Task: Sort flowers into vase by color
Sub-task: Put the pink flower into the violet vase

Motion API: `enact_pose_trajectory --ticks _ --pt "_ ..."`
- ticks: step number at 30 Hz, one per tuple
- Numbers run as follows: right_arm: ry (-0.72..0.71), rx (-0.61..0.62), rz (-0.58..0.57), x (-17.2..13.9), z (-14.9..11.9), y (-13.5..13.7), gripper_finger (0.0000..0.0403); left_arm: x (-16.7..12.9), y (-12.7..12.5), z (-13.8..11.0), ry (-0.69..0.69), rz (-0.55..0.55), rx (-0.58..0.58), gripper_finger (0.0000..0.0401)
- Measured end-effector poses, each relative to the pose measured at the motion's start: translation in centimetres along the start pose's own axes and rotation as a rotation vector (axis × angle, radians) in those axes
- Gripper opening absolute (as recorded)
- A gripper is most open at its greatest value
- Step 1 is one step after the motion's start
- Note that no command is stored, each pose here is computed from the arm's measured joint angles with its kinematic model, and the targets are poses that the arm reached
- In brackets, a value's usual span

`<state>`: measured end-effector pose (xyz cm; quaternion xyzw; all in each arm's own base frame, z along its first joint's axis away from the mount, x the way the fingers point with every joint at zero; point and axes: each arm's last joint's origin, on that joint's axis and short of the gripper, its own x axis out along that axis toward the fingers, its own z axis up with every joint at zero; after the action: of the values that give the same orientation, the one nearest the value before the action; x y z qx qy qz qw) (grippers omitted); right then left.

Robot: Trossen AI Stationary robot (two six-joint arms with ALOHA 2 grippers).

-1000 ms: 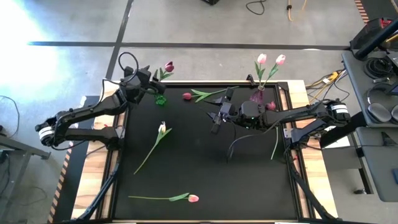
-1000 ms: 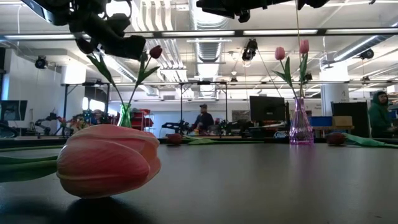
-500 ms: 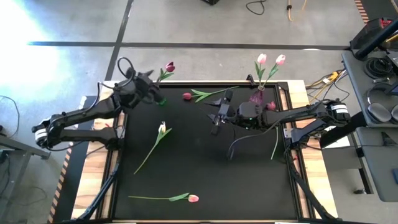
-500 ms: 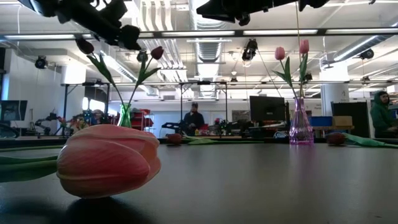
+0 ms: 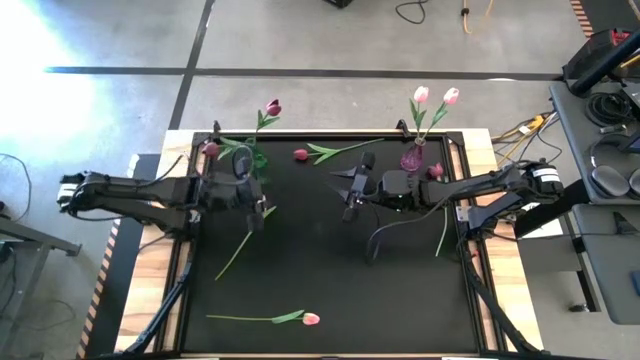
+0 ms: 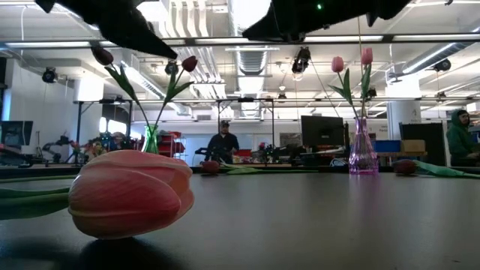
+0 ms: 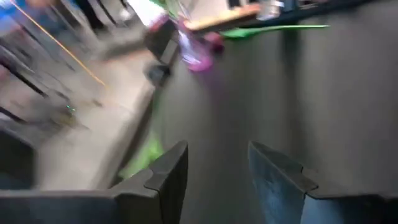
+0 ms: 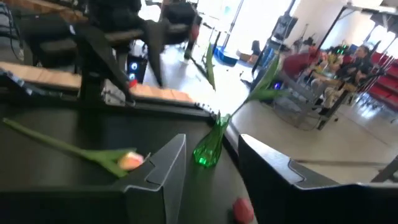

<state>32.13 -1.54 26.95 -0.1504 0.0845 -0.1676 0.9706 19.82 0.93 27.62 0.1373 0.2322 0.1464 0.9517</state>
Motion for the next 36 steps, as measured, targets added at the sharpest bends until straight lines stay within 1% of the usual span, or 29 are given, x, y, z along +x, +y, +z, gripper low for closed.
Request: enact_pose_trajectory --ticks 3,6,11,13,15,18,20,23,25,27,31,36 --pt "0.018 0.022 0.007 -0.3 -1.4 0.3 0.0116 -0.2 -1.0 -0.8 0.092 -0.046 -0.183 0.0142" --pt "0.040 0.049 0.015 -0.7 -2.7 0.6 0.0088 -0.4 -1.5 -2.5 0.275 -0.041 -0.335 0.0125" --pt "0.071 0.059 0.030 -1.0 -3.9 1.0 0.0053 -0.8 -2.3 -5.5 0.640 -0.044 -0.516 0.0098" --pt "0.076 0.057 0.037 -1.1 -4.1 1.1 0.0045 -0.8 -2.7 -6.1 0.731 -0.046 -0.572 0.0094" --pt "0.077 0.058 0.040 -1.2 -4.1 1.2 0.0042 -0.5 -3.1 -6.4 0.794 -0.044 -0.610 0.0094" --pt "0.076 0.055 0.045 -1.2 -4.1 1.4 0.0041 0.2 -3.7 -6.7 0.844 -0.041 -0.646 0.0101" --pt "0.076 0.055 0.045 -1.2 -4.1 1.4 0.0040 0.6 -4.0 -7.1 0.876 -0.023 -0.645 0.0108" --pt "0.076 0.054 0.045 -1.2 -4.1 1.4 0.0040 1.1 -4.5 -8.1 0.923 0.001 -0.642 0.0120" --pt "0.079 0.045 0.046 -1.3 -4.2 1.4 0.0040 1.5 -4.8 -8.9 0.945 -0.001 -0.664 0.0129" --pt "0.083 0.037 0.047 -1.3 -4.3 1.4 0.0040 1.8 -5.2 -9.7 0.949 -0.009 -0.697 0.0137" --pt "0.082 0.035 0.047 -1.3 -4.3 1.4 0.0040 2.4 -5.7 -10.4 0.913 -0.045 -0.755 0.0148" --pt "0.082 0.042 0.047 -1.3 -4.3 1.4 0.0040 2.3 -5.8 -11.4 0.942 -0.012 -0.796 0.0142"
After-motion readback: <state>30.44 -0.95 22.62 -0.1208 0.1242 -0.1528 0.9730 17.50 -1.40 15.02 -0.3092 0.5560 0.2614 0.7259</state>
